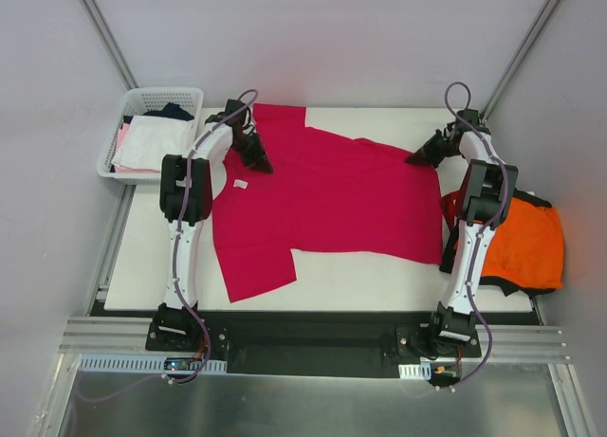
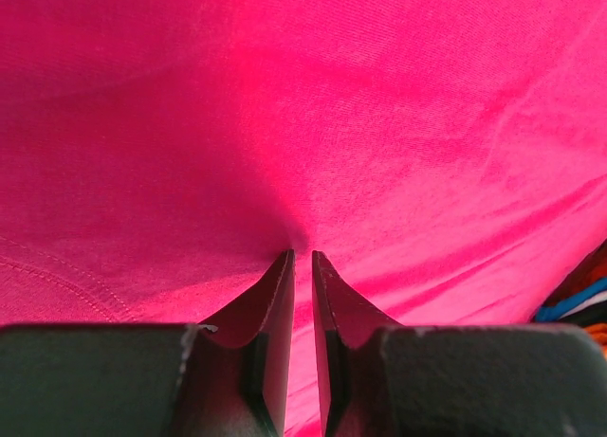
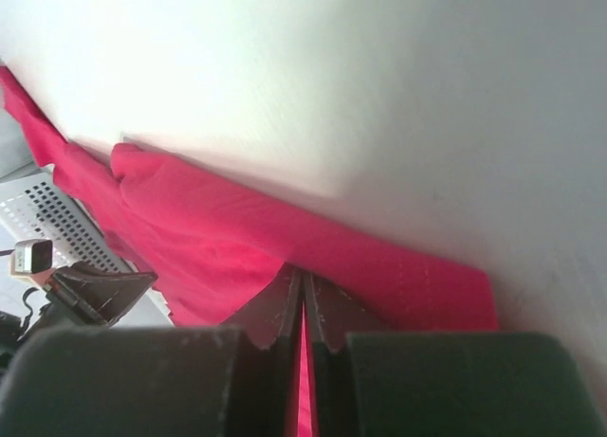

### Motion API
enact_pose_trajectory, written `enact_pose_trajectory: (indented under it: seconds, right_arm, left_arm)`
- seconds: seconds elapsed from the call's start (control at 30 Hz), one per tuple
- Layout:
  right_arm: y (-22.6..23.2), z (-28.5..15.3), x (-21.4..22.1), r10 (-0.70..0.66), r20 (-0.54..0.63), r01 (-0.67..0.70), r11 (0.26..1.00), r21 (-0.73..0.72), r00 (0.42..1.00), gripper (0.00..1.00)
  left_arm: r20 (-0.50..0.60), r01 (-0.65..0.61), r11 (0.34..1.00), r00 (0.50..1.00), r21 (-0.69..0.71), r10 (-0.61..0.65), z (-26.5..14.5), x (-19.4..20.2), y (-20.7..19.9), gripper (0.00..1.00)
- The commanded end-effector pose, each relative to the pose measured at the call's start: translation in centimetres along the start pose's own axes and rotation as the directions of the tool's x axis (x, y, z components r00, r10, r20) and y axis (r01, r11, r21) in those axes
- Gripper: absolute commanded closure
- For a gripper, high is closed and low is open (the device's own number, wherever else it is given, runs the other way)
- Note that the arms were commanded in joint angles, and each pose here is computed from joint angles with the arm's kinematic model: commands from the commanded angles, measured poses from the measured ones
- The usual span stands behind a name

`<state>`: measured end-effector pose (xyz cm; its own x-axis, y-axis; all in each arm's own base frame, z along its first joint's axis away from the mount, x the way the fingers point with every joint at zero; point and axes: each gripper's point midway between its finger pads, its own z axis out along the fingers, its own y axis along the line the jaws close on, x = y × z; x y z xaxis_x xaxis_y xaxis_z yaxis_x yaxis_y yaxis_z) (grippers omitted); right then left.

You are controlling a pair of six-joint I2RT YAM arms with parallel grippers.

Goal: Fold and stack the t-shirts
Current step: Fold the tshirt

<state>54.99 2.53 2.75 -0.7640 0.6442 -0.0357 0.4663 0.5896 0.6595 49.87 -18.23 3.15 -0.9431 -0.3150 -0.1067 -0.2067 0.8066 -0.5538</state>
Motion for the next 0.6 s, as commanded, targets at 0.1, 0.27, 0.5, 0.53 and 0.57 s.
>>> enact_pose_trajectory:
  seconds: [0.1,0.27,0.5,0.53,0.57]
  right_arm:
    - [5.2,-2.6,-0.1,-0.084,-0.011,0.079,0.967,-0.242,0.996,0.77]
    - [9.6,-7.9,1.5,-0.158,0.020,0.156,0.925,-0.346,0.987,0.52]
    - [10.1,-12.1,6.9,-0.154,-0.023,0.137,0.928,-0.348,0.988,0.44]
    - [9.3,-12.0,7.6,-0.140,-0.026,0.125,0.943,-0.310,0.990,0.44]
    - [7.3,-11.3,9.1,-0.114,-0.055,0.097,0.964,-0.246,0.992,0.46]
  left_arm:
    - [0.051,-0.084,0.995,0.995,0.047,0.081,-2.9,-0.2,-3.0,0.88]
    - [0.159,-0.198,0.979,0.969,0.044,0.189,-7.7,0.2,-7.0,0.87]
    - [0.164,-0.177,0.973,0.974,0.145,0.153,-12.9,3.6,-10.1,0.85]
    - [0.141,-0.175,0.972,0.978,0.158,0.154,-13.1,4.9,-10.2,0.84]
    - [0.102,-0.186,0.962,0.980,0.200,0.168,-13.3,6.3,-10.6,0.82]
